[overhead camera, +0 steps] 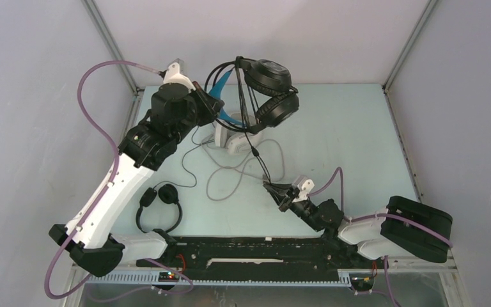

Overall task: Wrap the headphones
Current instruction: Wrap the headphones cable around the headphones.

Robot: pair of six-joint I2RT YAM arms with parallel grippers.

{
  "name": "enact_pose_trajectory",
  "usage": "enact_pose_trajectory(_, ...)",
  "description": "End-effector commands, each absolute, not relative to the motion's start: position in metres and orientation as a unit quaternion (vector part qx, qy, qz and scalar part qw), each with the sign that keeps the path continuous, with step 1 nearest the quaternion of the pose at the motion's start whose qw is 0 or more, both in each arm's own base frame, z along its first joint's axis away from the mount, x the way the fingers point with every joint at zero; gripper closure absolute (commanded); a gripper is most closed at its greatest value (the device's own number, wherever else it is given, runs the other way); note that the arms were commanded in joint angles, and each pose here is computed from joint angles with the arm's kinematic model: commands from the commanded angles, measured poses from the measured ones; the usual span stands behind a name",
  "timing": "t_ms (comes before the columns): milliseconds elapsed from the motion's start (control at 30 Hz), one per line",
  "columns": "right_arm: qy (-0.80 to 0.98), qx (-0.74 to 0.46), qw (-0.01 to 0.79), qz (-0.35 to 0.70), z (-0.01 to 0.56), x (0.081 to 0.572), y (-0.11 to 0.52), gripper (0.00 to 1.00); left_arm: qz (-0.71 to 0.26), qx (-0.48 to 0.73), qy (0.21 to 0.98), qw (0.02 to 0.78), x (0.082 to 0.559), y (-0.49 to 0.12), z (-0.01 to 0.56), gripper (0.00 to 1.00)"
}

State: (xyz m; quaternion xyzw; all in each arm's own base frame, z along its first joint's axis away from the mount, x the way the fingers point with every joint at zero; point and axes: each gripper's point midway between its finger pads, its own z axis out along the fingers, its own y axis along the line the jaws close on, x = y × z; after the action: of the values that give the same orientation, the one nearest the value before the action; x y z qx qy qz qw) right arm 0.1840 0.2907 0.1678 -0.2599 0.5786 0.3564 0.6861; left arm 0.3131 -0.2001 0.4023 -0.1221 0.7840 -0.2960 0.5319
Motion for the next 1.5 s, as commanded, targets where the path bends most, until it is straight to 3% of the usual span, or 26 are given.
enact_pose_trajectory(0, 0.597, -0.244, 0.690, 0.329, 0.158, 0.190, 0.279, 1.00, -0.369, -0.149, 0.697, 0.596, 0.303, -0.186, 0.490, 1.00)
enact_pose_trajectory(467, 0.650, -0.172, 0.685, 0.280, 0.136, 0.216, 0.255, 1.00, -0.370, -0.128, 0.704, 0.593, 0.297, -0.178, 0.490, 1.00)
enact_pose_trajectory(1000, 0.701, -0.176, 0.609, 0.327, 0.173, 0.251, 0.217, 1.00, -0.415, 0.282, 0.725, 0.473, 0.219, -0.246, 0.421, 1.00)
enact_pose_trajectory(1467, 0.719, -0.215, 0.539, 0.381, 0.229, 0.215, 0.205, 1.00, -0.216, 0.529, 0.656, 0.493, 0.221, -0.249, 0.325, 1.00)
